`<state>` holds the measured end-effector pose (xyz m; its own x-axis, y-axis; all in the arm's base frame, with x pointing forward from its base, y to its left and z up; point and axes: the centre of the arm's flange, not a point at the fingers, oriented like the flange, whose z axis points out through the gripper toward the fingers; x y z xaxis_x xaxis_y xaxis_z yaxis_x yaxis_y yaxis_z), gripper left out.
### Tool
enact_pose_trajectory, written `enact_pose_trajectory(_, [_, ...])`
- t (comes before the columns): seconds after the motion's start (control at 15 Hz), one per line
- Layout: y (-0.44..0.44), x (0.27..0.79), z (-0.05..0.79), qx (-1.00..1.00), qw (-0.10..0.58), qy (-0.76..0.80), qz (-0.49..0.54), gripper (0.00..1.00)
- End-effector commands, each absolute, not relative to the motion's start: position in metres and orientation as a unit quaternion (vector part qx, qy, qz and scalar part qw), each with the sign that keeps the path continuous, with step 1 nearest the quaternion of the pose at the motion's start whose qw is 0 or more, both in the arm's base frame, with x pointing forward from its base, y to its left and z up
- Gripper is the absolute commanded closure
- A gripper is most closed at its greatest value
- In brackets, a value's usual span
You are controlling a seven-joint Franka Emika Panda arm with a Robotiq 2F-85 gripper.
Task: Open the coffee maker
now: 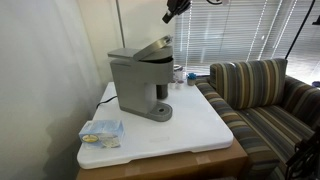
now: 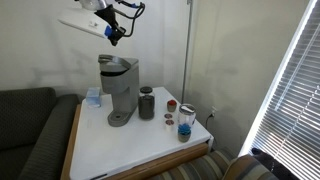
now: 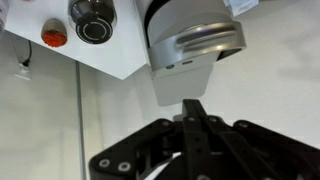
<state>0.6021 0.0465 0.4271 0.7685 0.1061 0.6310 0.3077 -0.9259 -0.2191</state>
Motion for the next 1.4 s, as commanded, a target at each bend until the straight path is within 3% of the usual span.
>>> enact_pose_trajectory(0.0, [0.027, 0.593, 0.426, -0.942, 0.132, -0.031, -0.307, 1.00])
enact_pose_trajectory(0.67, [0.038, 0.586, 0.382, -0.981, 0.116, 0.051, -0.147, 1.00])
enact_pose_trajectory(1.33, [0.075, 0.615, 0.369, -0.981, 0.140, -0.020, -0.130, 1.00])
